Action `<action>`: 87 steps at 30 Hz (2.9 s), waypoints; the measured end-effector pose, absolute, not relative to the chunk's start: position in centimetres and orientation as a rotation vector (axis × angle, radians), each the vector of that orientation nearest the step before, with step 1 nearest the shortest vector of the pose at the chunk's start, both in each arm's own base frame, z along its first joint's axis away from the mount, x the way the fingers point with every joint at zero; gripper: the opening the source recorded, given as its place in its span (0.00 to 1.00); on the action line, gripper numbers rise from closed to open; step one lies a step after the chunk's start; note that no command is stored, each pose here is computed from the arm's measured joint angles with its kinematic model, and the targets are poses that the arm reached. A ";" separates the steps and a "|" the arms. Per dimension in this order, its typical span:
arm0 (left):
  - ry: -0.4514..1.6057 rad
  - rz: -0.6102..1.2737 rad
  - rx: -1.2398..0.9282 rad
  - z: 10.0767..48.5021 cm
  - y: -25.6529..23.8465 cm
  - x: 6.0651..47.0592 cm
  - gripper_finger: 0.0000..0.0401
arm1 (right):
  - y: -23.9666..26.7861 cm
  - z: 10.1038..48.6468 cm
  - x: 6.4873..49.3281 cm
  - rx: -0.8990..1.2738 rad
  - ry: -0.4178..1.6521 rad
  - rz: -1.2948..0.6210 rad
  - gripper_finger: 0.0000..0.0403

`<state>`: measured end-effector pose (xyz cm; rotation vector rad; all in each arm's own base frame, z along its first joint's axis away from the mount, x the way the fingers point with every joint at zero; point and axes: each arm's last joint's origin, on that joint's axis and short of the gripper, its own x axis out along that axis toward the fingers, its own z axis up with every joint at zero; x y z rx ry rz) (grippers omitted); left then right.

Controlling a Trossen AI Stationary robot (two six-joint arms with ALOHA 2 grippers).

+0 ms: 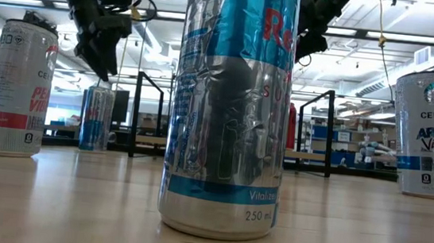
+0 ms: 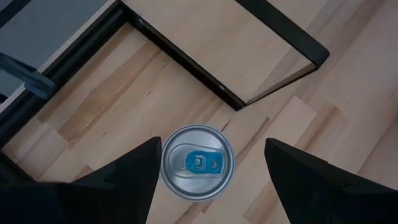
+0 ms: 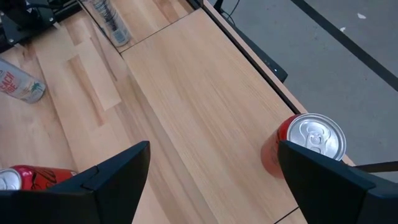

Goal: Place canned beverage on shelf
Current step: Put the top blue soda can on the shelf

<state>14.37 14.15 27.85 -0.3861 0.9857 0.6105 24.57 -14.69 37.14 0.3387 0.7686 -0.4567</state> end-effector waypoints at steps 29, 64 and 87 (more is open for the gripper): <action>0.975 0.621 -0.390 27.9 14.3 14.5 0.72 | -15.6 39.3 26.1 0.250 0.490 -0.462 0.90; 1.015 0.670 -0.431 25.6 14.2 14.3 0.89 | -16.3 42.9 27.1 0.126 0.113 -0.456 0.90; 1.138 0.613 -0.427 23.2 15.0 16.0 0.89 | -16.3 42.9 27.1 0.127 0.113 -0.456 0.90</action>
